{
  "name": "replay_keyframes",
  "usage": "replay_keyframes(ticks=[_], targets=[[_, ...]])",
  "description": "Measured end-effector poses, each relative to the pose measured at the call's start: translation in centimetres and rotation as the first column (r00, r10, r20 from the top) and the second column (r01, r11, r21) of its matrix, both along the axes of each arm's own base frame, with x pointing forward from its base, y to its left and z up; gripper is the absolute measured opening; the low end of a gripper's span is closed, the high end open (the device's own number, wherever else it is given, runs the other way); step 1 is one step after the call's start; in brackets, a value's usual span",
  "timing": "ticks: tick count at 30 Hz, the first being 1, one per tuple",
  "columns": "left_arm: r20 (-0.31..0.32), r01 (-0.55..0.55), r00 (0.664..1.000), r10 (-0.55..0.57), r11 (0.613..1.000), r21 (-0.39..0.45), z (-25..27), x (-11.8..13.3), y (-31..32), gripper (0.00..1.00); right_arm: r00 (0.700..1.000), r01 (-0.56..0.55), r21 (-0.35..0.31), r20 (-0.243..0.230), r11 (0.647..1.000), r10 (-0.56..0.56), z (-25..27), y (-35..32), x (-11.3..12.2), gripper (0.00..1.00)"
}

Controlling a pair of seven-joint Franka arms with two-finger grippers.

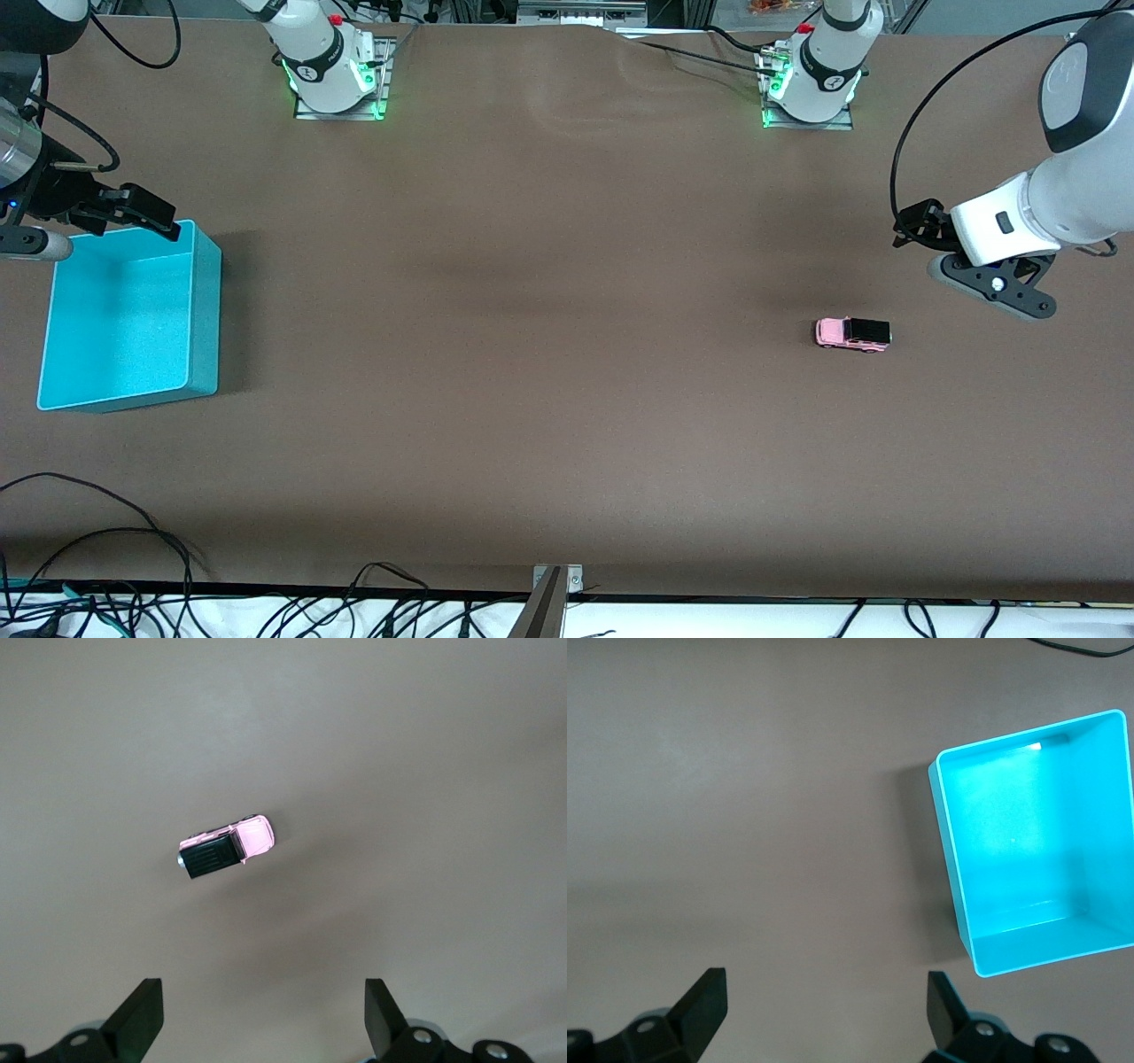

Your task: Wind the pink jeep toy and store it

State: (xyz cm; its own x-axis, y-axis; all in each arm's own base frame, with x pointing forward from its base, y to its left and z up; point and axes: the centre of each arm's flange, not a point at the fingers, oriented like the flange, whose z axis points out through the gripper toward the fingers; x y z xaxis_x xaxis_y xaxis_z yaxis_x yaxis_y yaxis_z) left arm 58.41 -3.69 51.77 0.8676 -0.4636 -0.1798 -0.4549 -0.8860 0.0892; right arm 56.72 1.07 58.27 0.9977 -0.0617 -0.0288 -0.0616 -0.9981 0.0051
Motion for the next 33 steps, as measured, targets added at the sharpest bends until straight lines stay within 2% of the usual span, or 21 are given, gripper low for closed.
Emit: replay_keyframes(ticks=[6,11,16,22,29,33], targets=[[-0.014,0.169,0.985,-0.17,0.985,-0.042,-1.0,0.4,1.4,1.0,1.0,0.0,0.0,0.0,1.0,0.0,0.0,0.0,0.0,1.0],[-0.018,0.311,0.949,-0.314,0.947,-0.082,-1.9,0.7,2.2,1.0,1.0,0.0,0.0,0.0,1.0,0.0,0.0,0.0,0.0,1.0],[-0.01,0.454,0.889,-0.458,0.883,-0.122,-3.3,1.0,2.6,1.0,1.0,0.0,0.0,0.0,1.0,0.0,0.0,0.0,0.0,1.0],[0.017,0.604,0.794,-0.607,0.786,-0.134,-5.9,1.4,3.4,1.0,1.0,0.0,0.0,0.0,1.0,0.0,0.0,0.0,0.0,1.0],[0.033,0.708,0.702,-0.711,0.692,-0.138,-9.8,1.2,3.8,1.0,1.0,0.0,0.0,0.0,1.0,0.0,0.0,0.0,0.0,1.0],[0.036,0.744,0.664,-0.747,0.655,-0.132,-12.9,0.6,3.9,1.0,1.0,0.0,0.0,0.0,1.0,0.0,0.0,0.0,0.0,1.0]])
